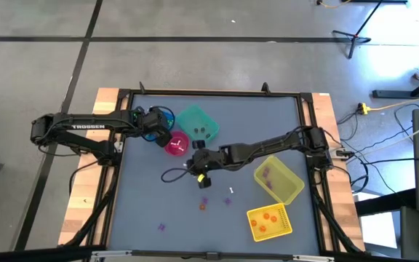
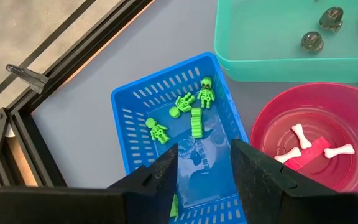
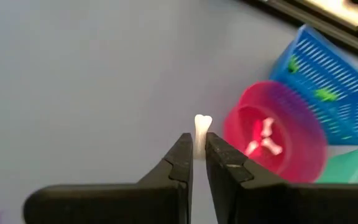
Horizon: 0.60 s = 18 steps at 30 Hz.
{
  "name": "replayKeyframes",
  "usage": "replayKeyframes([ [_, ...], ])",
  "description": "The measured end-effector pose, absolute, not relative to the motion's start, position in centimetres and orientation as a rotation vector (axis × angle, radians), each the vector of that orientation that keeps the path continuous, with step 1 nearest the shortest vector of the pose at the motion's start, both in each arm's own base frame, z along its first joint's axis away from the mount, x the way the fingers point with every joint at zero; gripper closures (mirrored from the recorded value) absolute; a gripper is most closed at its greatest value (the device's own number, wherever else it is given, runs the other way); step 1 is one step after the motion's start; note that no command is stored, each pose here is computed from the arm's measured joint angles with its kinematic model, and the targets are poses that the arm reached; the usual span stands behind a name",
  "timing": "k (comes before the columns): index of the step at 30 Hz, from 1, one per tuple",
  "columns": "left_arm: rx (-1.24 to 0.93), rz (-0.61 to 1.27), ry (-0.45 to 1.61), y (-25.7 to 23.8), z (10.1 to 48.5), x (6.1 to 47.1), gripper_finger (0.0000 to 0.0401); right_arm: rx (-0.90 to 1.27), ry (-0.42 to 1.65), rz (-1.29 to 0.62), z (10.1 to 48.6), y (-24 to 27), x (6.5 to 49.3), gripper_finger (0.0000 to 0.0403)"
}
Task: Sort Halloween decoration
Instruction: Put the white bone toy into the red bin
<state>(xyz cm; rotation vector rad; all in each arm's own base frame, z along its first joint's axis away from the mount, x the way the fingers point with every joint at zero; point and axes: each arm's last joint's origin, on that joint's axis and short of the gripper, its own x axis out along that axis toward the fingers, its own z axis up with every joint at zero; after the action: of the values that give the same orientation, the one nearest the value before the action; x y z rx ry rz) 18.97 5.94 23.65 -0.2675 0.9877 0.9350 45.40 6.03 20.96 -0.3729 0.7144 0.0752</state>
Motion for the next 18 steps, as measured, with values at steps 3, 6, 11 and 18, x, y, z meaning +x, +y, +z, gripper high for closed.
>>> replayKeyframes([
  [3, -0.267, 0.935, 0.988, 5.9, 23.6, 19.0, 0.0269, -0.384, 0.679, 0.053, 21.7, 5.2, 45.9, 0.037],
  [6, -0.268, 0.936, 0.988, 5.9, 23.6, 19.0, 0.0269, -0.371, 0.621, 0.019, 22.2, 4.1, 46.4, 0.037],
  [11, -0.268, 0.935, 0.988, 5.9, 23.6, 19.0, 0.0269, -0.34, 0.56, -0.021, 22.7, 1.5, 46.9, 0.037],
  [18, -0.267, 0.935, 0.988, 5.9, 23.6, 19.0, 0.0269, -0.299, 0.546, -0.022, 22.5, -1.6, 47.1, 0.037],
])
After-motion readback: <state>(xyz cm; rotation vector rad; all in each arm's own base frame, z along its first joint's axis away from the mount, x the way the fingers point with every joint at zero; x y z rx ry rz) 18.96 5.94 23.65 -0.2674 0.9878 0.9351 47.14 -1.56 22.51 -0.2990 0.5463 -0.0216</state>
